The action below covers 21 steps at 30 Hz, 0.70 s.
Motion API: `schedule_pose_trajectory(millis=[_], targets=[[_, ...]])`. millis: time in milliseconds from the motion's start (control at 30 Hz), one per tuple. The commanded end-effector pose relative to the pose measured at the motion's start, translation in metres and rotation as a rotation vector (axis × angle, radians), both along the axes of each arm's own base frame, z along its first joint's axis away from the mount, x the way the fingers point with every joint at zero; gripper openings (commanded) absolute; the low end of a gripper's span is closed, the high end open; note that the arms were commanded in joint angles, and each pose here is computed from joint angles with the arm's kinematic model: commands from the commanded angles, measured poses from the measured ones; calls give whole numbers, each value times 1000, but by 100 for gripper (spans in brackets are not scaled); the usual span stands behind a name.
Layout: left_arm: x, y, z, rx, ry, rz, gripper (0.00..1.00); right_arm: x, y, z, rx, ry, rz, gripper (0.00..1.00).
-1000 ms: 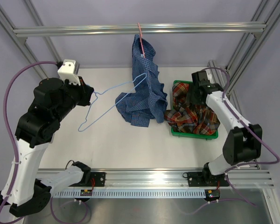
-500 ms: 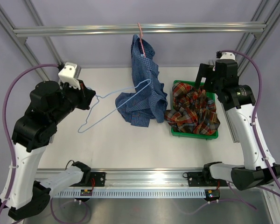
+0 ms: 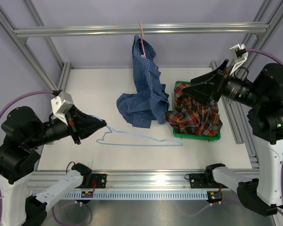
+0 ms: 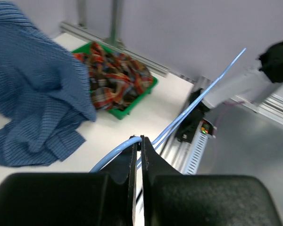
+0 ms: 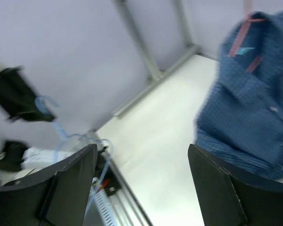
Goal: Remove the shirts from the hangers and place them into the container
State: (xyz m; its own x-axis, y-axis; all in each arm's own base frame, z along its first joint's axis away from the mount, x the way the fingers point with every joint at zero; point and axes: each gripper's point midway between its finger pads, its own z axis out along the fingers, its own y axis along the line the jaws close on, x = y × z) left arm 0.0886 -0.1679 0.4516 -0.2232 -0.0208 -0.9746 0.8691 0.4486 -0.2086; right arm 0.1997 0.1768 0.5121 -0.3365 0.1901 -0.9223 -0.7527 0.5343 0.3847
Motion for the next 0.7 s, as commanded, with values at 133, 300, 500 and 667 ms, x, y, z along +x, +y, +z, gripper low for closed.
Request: schedule_pose_trajectory(millis=[133, 300, 500, 667], targets=[[-29, -31, 3, 14, -2, -390, 0, -72, 35, -17, 196, 276, 583, 82], [-13, -40, 11, 11, -1, -401, 0, -103, 46, -19, 229, 342, 725, 78], [-6, -47, 17, 6, -12, -430, 0, -119, 56, -18, 247, 415, 783, 71], [2, -49, 20, 38, -25, -432, 0, -142, 70, -21, 245, 500, 856, 65]])
